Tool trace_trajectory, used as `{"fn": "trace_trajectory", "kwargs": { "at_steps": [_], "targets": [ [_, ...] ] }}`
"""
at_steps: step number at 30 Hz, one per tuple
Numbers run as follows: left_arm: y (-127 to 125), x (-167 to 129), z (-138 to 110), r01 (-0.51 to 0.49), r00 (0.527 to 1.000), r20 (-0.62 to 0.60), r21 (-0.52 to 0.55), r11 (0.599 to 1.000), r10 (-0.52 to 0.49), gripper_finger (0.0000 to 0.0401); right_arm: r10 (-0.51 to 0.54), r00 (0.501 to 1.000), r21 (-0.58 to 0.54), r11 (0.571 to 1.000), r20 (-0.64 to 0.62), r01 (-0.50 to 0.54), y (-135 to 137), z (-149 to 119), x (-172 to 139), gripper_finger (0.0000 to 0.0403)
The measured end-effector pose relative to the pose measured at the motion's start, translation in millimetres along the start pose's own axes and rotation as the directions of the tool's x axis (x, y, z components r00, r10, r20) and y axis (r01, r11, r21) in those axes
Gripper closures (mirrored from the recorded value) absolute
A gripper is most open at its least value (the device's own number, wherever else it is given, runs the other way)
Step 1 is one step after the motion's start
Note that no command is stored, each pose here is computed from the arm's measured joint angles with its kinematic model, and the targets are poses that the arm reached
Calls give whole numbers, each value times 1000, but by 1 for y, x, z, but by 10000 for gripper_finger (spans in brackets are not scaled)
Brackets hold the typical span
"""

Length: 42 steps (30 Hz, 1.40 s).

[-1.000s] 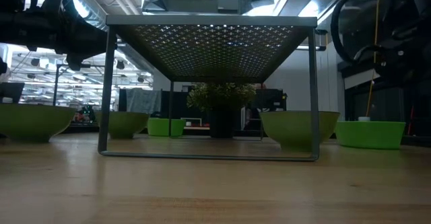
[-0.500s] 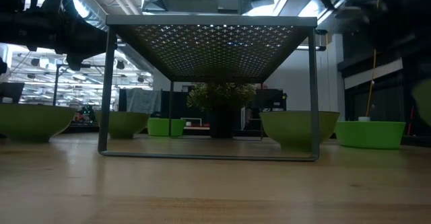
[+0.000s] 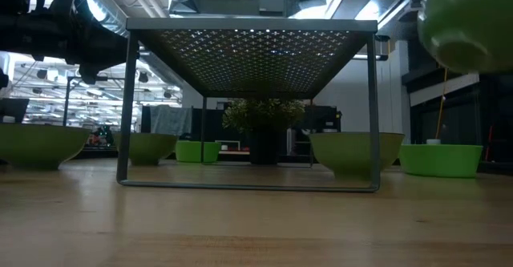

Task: Pick & Place Mini bowls
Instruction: Put the red patterned bowl on the shelf

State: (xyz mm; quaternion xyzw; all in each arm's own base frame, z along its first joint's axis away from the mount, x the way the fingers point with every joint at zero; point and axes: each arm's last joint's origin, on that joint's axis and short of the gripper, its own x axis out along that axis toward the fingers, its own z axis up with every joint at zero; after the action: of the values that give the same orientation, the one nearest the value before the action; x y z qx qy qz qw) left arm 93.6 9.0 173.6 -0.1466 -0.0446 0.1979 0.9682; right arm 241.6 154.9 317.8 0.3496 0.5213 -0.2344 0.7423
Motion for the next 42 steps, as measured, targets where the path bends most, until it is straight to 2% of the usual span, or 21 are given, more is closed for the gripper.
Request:
{"fn": "trace_trajectory", "kwargs": {
  "at_steps": [8,11,13,16,18,21,26,31,35,37,42],
  "targets": [
    [0,0,0,0,1000,0,0,1000,0,294,64,981,-94,994,183,-47,9,24,-34,390],
    [0,0,0,0,1000,0,0,1000,0,294,75,975,-174,984,211,-38,9,35,-40,390],
    [0,0,0,0,1000,0,0,1000,0,294,107,967,-265,963,230,-44,11,42,-44,390],
    [0,0,0,0,1000,0,0,1000,0,294,178,948,-431,901,263,-50,17,52,-49,390],
    [0,0,0,0,1000,0,0,1000,0,294,234,931,-556,830,281,-40,22,57,-52,390],
    [0,0,0,0,1000,0,0,1000,0,294,320,902,-721,693,290,-15,29,65,-57,390],
    [0,0,0,0,1000,0,0,1000,0,294,379,879,-878,470,290,87,32,74,-62,386],
    [0,0,0,0,1000,0,0,1000,0,294,372,885,-951,231,281,205,31,75,-62,382],
    [0,0,0,0,1000,0,0,1000,0,294,341,901,-962,35,267,272,31,75,-56,384],
    [0,0,0,0,1000,0,0,1000,0,294,320,909,-956,-32,266,291,32,78,-50,384],
    [0,0,0,0,1000,0,0,1000,0,294,234,937,-941,-158,260,300,35,89,-26,380]
  ]
}}
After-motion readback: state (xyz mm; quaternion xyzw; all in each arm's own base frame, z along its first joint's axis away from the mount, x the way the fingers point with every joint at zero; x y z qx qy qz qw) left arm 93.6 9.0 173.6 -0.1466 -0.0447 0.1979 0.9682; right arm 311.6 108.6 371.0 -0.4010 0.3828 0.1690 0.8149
